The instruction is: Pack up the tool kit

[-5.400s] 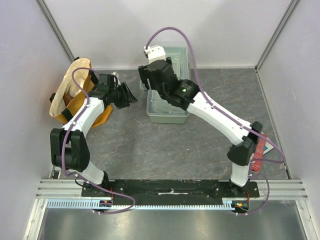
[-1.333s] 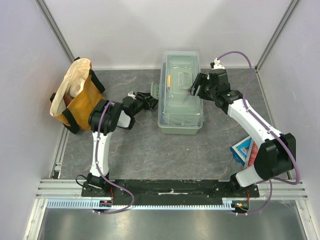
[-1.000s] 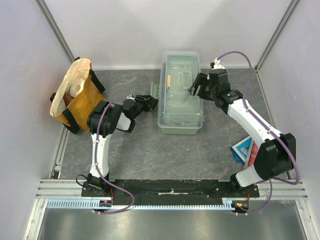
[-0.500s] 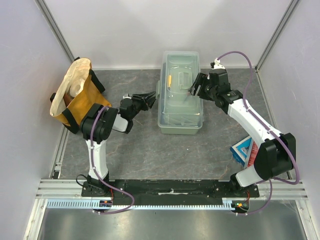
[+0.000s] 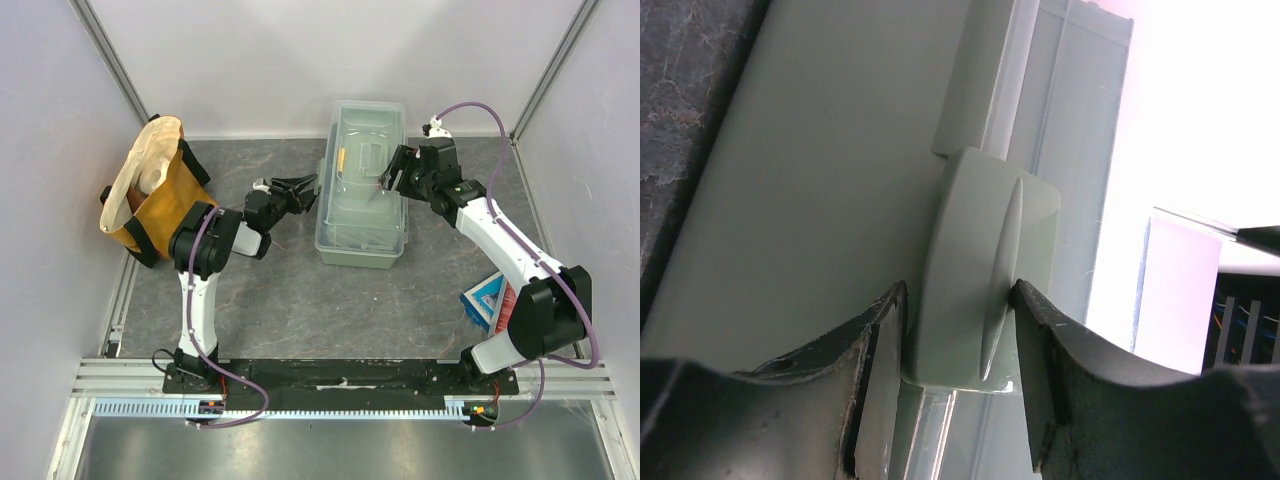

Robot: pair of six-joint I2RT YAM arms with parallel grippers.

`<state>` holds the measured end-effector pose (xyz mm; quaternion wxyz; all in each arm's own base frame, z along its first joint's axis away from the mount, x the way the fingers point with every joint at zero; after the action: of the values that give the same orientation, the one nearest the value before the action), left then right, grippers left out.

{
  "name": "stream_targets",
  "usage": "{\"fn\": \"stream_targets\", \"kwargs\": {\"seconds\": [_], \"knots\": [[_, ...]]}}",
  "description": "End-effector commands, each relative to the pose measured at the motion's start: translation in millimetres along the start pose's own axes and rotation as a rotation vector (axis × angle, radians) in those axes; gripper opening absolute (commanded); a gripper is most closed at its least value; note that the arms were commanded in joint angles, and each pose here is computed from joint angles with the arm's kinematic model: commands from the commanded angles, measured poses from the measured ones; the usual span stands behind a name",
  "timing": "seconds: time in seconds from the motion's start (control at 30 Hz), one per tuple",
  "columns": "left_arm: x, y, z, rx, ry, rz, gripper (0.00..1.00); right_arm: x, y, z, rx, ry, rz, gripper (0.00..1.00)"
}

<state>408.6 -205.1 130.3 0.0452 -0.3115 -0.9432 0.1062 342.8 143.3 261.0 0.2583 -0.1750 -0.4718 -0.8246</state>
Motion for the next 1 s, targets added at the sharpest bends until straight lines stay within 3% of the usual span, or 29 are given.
{"fn": "stream_targets", "kwargs": {"seconds": [0.0,0.43,0.97], "knots": [[3.7,-41.3,-53.0,-0.182,-0.333,0.226,0.53,-8.8,-18.0,3.3,0.019,0.041,0.091,0.76],[6.1,-42.2,11.4,-0.298,-0.016,0.225,0.51,-10.6,-21.2,3.1,0.031,0.029,0.099,0.76],[20.7,-33.3,50.4,-0.337,0.186,0.177,0.46,-8.5,-19.3,-0.2,0.038,0.001,0.089,0.76]]}}
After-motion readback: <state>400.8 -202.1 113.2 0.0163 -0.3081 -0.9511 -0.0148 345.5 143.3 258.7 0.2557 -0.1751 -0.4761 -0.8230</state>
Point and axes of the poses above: each gripper's point midway between its finger pads, its own x axis back along the fingers, its own z axis along the line the jaws close on, y = z × x, the point moved 9 cm from there along x, back along the fingers, and after that the axes turned 6 degrees about -x, right-handed, at the moved point
